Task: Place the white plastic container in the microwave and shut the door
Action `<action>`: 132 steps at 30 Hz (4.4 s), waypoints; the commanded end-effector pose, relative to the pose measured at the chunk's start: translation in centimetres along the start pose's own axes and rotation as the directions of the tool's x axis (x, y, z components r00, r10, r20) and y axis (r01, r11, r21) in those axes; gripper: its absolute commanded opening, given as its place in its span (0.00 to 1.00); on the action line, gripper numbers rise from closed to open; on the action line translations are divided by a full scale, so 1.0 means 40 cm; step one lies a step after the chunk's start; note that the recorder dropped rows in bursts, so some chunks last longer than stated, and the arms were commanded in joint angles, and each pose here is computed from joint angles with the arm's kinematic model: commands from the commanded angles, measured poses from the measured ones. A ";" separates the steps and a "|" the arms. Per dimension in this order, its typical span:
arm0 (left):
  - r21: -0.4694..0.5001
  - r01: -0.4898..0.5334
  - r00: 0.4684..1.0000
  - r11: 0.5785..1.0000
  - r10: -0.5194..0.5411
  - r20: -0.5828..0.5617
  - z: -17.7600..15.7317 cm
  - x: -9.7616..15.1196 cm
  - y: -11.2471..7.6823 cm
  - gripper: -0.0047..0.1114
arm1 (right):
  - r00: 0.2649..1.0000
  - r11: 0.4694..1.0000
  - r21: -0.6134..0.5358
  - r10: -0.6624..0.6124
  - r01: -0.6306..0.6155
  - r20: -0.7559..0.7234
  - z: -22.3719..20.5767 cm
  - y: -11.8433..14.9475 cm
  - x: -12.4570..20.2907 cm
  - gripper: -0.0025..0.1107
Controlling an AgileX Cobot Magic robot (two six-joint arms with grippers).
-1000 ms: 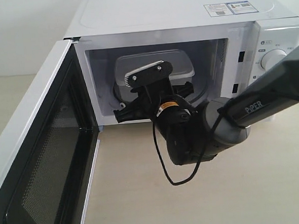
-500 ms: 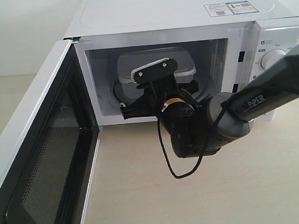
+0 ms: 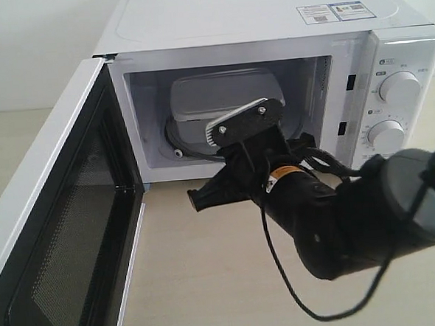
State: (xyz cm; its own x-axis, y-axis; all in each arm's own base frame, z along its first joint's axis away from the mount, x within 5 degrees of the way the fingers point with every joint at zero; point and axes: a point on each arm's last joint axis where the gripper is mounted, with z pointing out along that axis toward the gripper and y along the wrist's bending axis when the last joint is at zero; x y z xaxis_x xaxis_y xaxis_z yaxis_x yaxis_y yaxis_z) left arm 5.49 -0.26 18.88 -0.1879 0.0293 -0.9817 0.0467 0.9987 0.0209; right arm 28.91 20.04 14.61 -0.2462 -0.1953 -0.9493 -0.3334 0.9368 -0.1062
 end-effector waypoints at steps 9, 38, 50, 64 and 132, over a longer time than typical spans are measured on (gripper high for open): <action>-0.002 0.004 1.000 1.000 -0.004 0.008 0.000 0.000 0.000 0.07 | 0.970 0.970 -0.236 0.004 -0.063 -0.245 -0.197 0.023 -0.037 0.02; -0.002 0.004 1.000 1.000 -0.004 0.008 0.000 0.000 0.000 0.07 | 0.953 0.942 -0.306 0.042 -0.138 -0.301 -0.265 0.018 -0.085 0.02; -0.002 0.004 1.000 1.000 -0.004 0.008 0.000 0.000 0.000 0.07 | 0.990 0.931 -0.345 0.083 -0.118 -0.117 -0.453 -0.070 -0.105 0.02; -0.002 0.004 1.000 1.000 -0.004 0.008 0.000 0.000 0.000 0.07 | 0.907 0.944 -0.148 0.327 -0.296 0.265 -0.673 -0.238 0.067 0.02; -0.002 0.004 1.000 1.000 -0.004 0.008 0.000 0.000 0.000 0.07 | 0.965 0.935 0.241 0.256 -0.261 0.054 -0.707 -0.279 0.160 0.02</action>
State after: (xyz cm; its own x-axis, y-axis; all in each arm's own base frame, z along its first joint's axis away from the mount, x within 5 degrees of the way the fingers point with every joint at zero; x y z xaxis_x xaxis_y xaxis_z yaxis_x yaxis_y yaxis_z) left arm 5.49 -0.26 18.88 -0.1879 0.0293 -0.9817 0.0467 0.9987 0.0209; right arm 5.34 0.16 18.01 -0.2784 0.0671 -0.9581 -0.0317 0.9964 0.0790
